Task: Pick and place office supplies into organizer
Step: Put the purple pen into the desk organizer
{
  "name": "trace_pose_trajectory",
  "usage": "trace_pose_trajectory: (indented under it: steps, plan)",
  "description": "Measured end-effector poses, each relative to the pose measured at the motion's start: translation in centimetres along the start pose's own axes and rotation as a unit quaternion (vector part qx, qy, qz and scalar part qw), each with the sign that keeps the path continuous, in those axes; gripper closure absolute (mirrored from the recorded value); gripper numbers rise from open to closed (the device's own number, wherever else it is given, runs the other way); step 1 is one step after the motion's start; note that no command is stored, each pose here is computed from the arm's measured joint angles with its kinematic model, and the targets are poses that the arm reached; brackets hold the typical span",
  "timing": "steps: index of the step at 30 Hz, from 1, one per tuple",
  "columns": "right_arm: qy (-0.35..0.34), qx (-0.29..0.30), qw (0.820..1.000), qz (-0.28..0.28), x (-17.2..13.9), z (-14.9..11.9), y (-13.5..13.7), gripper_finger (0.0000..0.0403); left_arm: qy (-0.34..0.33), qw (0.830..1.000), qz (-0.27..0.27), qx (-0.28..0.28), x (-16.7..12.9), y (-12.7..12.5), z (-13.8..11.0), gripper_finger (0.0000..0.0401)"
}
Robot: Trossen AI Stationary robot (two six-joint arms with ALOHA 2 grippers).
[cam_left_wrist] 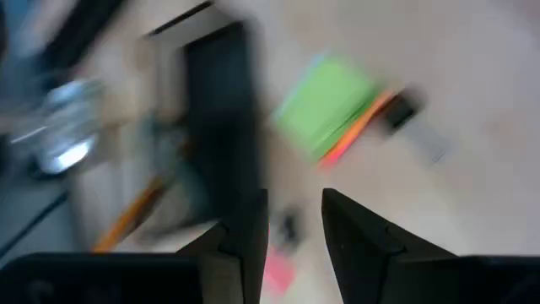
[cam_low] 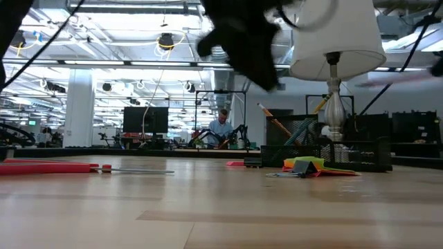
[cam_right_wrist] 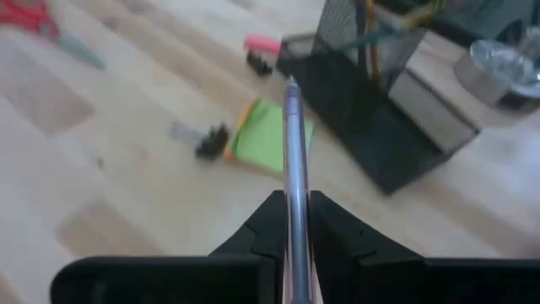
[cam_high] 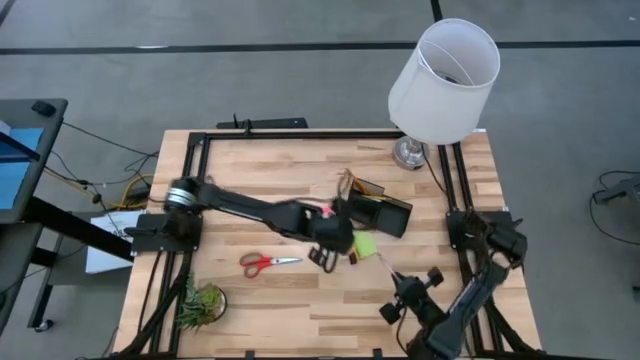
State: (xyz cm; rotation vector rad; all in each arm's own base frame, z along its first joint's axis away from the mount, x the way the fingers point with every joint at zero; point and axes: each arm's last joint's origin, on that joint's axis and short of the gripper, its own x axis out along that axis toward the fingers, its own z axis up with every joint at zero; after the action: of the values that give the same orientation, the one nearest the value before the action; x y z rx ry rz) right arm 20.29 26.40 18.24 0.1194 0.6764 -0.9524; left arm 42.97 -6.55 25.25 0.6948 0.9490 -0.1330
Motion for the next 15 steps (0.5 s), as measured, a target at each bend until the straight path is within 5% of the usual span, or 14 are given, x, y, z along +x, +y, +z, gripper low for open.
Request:
trace_pose_trajectory:
  steps: [5,10,15]
  plan:
    - [0.027,-0.004,1.000,0.013,0.3,6.2,-3.1,0.0370,0.041,0.995,0.092,0.007,-8.5,2.9,-1.9,0.0296]
    - [0.057,0.015,0.998,0.027,1.4,12.9,-7.1,0.0374,-0.043,0.992,0.112,-0.037,-16.5,5.6,-4.2,0.0296]
    - [0.135,0.039,0.989,0.048,3.7,18.1,-10.9,0.0364,-0.103,0.984,0.111,-0.090,-21.1,7.2,-6.6,0.0296]
